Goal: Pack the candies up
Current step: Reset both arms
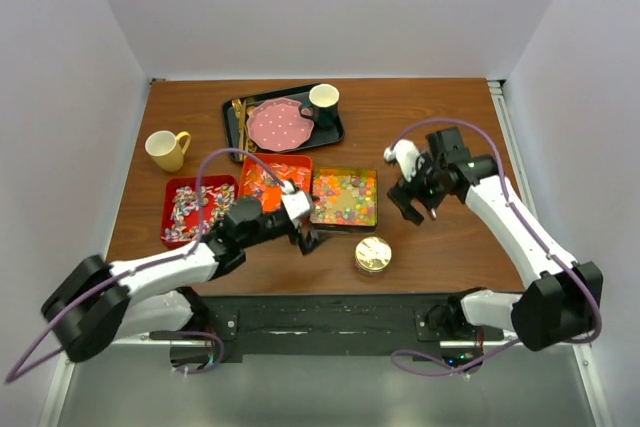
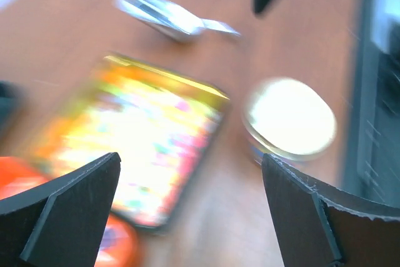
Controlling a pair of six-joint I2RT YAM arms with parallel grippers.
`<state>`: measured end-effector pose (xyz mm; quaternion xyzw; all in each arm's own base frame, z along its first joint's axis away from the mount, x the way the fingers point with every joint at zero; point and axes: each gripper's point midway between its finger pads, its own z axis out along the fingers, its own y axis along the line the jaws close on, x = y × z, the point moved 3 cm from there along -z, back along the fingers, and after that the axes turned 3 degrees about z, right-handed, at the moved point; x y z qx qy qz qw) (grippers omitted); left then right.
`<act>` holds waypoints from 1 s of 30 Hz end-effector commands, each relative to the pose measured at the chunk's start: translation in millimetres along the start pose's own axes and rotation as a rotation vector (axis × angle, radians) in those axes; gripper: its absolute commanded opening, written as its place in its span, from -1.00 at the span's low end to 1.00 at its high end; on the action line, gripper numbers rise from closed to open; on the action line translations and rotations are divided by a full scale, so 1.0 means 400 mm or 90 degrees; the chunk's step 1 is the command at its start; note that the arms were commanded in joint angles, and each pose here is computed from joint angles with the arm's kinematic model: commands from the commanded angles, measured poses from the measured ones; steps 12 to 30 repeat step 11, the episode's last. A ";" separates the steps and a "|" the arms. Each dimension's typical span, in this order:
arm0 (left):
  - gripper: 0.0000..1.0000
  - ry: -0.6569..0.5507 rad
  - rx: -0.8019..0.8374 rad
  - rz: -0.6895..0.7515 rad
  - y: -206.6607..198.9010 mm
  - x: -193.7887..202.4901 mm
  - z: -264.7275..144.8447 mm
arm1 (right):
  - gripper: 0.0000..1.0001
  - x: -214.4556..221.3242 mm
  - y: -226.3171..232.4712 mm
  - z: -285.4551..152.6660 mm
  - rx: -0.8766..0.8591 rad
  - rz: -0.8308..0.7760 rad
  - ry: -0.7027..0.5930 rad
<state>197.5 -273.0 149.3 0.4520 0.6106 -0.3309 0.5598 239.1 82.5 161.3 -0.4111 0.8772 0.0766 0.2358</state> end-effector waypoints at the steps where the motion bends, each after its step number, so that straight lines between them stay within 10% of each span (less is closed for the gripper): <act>1: 1.00 0.068 -0.184 -0.001 0.138 -0.047 -0.070 | 0.98 -0.128 -0.119 -0.061 0.180 0.206 -0.096; 11: 1.00 0.084 -0.475 -0.134 0.376 -0.058 -0.253 | 0.98 -0.087 -0.157 -0.129 0.328 0.286 -0.161; 30: 1.00 0.084 -0.475 -0.134 0.376 -0.058 -0.253 | 0.98 -0.087 -0.157 -0.129 0.328 0.286 -0.161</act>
